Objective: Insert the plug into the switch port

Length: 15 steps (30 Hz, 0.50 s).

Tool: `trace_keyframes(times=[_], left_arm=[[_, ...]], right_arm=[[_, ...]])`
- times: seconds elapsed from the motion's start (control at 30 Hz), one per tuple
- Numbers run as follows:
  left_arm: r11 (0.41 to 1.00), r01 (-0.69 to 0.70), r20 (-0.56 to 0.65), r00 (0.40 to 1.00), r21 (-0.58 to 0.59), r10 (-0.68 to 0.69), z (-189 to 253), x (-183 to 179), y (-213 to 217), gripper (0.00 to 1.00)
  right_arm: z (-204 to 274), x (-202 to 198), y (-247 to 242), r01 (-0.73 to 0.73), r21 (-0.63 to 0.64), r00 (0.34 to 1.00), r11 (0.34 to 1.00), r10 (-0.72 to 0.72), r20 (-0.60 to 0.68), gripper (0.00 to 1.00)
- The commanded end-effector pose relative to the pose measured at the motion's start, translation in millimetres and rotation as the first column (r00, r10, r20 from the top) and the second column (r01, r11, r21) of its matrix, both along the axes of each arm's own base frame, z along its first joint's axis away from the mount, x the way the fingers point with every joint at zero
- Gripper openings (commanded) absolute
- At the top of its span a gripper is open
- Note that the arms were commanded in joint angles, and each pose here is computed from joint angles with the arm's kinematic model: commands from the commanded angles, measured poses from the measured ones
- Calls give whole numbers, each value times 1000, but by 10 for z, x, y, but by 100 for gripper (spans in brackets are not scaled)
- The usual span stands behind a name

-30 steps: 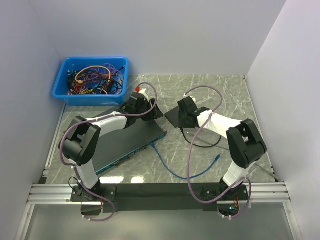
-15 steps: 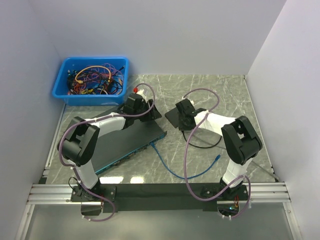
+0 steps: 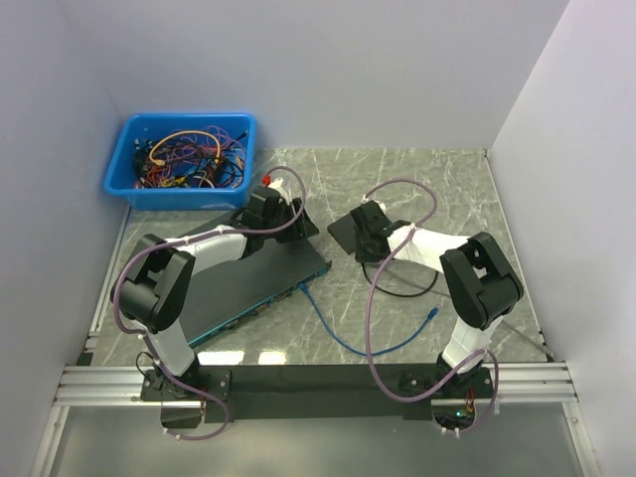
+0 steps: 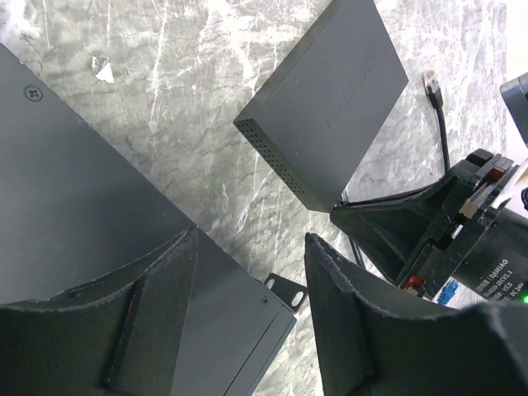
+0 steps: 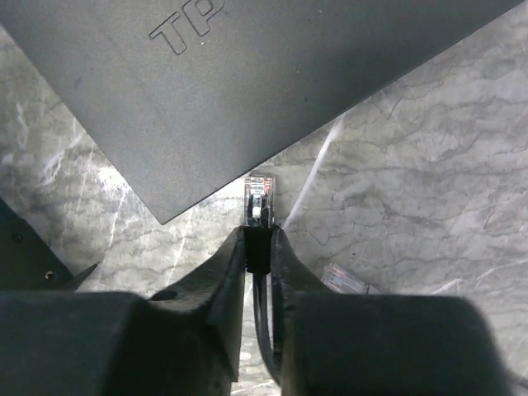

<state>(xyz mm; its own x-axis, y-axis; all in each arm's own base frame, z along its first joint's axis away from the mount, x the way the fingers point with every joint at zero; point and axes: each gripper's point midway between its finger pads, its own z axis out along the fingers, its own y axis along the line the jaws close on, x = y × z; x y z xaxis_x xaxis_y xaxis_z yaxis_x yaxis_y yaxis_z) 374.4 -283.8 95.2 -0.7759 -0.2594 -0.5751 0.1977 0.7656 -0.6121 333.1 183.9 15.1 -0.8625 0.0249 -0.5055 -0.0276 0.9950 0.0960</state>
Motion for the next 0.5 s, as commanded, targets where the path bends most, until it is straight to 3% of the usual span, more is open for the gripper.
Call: trace_keyframes(times=[0.0,0.13,0.3,0.47], left_arm=[[999,12,81,997,-36,-9,295,29,-8,60],[996,32,145,989,-82,-20,519,-21,-18,59],[973,113,241,968,-203,-62,820,-225,-80,56],[890,310,420,895,-335,-153,1289,-558,-199,54]], right_arm=[[-85,-178,-27,-5,-1,1000,1000,5,-28,13],[305,-144,93,-53,87,993,995,44,106,0],[593,-371,296,-169,241,969,956,116,220,0],[1129,-585,465,-349,372,891,860,182,416,0]])
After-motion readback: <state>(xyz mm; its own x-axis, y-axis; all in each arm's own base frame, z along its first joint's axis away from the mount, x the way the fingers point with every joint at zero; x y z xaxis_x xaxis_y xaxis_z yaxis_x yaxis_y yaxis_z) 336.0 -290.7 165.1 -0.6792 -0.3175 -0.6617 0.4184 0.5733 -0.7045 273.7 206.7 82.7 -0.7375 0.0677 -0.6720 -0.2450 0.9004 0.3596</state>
